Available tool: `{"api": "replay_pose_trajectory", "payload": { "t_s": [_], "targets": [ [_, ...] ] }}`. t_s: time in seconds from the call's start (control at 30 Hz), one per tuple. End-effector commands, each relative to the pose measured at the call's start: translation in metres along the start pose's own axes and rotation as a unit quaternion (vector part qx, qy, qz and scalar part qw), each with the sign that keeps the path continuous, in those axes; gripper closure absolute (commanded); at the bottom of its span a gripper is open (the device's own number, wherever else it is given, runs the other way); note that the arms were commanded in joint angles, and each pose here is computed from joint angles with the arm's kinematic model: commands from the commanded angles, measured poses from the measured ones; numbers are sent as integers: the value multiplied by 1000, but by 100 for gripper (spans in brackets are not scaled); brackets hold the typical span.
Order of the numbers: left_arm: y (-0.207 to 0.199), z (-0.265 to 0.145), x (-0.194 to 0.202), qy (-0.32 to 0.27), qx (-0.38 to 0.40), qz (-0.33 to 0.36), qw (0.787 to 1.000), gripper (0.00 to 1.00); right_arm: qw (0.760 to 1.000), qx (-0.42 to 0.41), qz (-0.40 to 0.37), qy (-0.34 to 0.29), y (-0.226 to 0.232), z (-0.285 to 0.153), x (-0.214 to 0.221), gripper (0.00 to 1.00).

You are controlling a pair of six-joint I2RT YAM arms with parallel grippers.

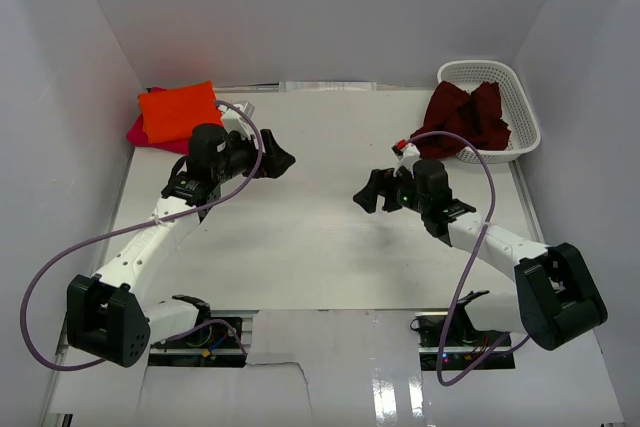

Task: Fold and stack the t-shirts
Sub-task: Grab crumpled tshirt from bin with the right arm

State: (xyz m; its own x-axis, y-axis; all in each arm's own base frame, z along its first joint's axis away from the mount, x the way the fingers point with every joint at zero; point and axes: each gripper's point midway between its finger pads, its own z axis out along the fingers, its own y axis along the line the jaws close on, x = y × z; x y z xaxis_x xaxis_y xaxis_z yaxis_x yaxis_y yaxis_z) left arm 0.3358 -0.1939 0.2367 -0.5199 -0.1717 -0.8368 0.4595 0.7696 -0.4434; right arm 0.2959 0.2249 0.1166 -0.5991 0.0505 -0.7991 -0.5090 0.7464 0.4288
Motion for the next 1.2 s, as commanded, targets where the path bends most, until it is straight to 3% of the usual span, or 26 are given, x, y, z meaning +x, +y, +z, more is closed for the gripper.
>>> {"api": "replay_pose_trajectory", "payload": {
  "t_s": [0.0, 0.17, 0.2, 0.4, 0.53, 0.67, 0.8, 0.9, 1.17],
  "targets": [
    [-10, -6, -17, -19, 16, 7, 1000, 2, 999, -6, -10, -45, 8, -6, -29, 10],
    [-12, -9, -17, -23, 19, 7, 1000, 2, 995, 97, 1, -34, -22, -12, -42, 10],
    [-12, -10, -18, -24, 18, 7, 1000, 2, 992, 128, 14, -7, -36, -16, -34, 10],
    [-14, -12, -18, -26, 21, 7, 999, 2, 975, 215, 61, 2, -92, -28, -85, 9],
    [-15, -15, -21, -33, 21, 11, 999, 2, 923, 382, 45, -22, -140, -54, -126, 9],
    [-17, -16, -22, -35, 22, 13, 999, 2, 884, 465, 36, 4, -180, -60, -140, 10],
    [-15, -17, -22, -36, 19, 13, 999, 2, 876, 482, 34, -5, -211, -54, -170, 6],
    [-16, -16, -21, -33, 21, 12, 999, 3, 850, 525, 35, 32, -246, -52, -164, 0],
    [-16, -19, -21, -36, 19, 14, 999, 2, 849, 523, 70, 34, -302, -35, -187, 16]
  ]
}}
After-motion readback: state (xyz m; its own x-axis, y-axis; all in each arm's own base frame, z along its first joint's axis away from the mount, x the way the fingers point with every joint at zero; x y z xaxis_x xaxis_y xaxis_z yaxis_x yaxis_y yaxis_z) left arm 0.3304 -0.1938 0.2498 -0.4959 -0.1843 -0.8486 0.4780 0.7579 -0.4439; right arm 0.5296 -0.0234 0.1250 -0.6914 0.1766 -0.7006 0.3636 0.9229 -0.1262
